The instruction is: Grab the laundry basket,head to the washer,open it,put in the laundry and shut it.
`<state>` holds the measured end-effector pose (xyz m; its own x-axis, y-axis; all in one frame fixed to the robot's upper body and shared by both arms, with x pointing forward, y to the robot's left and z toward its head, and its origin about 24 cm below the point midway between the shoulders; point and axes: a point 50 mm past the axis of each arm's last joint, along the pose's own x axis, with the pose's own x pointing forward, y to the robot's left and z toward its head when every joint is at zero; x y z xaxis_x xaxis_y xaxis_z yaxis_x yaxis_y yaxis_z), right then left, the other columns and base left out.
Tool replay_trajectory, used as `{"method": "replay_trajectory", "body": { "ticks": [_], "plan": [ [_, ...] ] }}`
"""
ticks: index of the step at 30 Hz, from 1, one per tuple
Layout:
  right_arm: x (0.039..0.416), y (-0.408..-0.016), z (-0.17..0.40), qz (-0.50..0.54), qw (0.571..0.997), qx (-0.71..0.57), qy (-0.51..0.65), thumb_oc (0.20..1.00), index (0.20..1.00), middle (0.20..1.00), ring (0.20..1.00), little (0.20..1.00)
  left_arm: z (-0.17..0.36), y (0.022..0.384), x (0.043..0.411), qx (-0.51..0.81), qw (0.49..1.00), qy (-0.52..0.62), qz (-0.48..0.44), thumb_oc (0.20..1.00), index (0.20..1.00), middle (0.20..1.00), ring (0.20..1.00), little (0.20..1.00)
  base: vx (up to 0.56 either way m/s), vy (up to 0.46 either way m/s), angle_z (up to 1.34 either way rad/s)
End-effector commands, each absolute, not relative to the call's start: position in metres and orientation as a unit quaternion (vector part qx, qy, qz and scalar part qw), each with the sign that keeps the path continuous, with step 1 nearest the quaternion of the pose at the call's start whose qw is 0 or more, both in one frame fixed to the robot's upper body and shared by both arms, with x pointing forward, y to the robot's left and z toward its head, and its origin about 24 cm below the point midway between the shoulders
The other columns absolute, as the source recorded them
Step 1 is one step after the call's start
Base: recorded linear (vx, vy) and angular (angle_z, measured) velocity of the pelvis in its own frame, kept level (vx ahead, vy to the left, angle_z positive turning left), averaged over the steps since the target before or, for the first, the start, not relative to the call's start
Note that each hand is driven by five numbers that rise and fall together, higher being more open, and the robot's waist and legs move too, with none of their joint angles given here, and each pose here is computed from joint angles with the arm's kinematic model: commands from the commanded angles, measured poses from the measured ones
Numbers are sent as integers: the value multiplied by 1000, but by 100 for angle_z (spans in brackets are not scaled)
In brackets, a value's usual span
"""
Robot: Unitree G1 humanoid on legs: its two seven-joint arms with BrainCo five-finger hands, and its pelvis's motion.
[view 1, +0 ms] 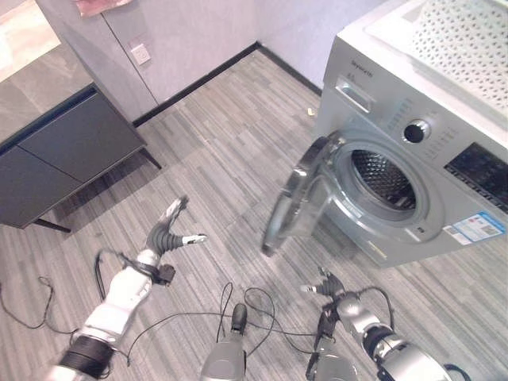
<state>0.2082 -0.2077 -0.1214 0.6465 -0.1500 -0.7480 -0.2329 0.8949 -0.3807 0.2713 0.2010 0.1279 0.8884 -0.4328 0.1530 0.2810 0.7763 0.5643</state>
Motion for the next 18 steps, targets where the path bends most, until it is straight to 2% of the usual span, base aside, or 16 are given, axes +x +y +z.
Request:
{"method": "replay_trajectory", "body": {
  "ticks": [1,6,11,15,16,18],
  "plan": [
    [209,-209,-121,44,871,-247,423,1000,1000,1000,1000,1000,147,167,274,251,904,-184,-295,1000,1000,1000,1000,1000,36,13,-11],
    [173,-223,-138,48,836,-265,477,1000,1000,1000,1000,1000,183,112,270,193,849,-247,-425,1000,1000,1000,1000,1000,62,13,-23],
    [154,-228,-145,64,817,-277,501,1000,1000,1000,1000,1000,150,74,284,98,848,-138,-503,1000,1000,1000,1000,1000,50,-4,-32],
    [157,-229,-143,63,822,-274,496,1000,1000,1000,1000,1000,114,61,314,204,834,-39,-512,1000,1000,1000,1000,1000,-5,-3,-13],
    [165,-228,-140,68,825,-281,485,1000,1000,1000,1000,1000,90,70,336,305,829,9,-469,1000,1000,1000,1000,1000,-64,-15,-12],
    [176,-223,-136,82,829,-292,470,1000,1000,1000,1000,1000,70,84,358,415,812,53,-408,1000,1000,1000,1000,1000,-90,-14,-2]
  ]
}}
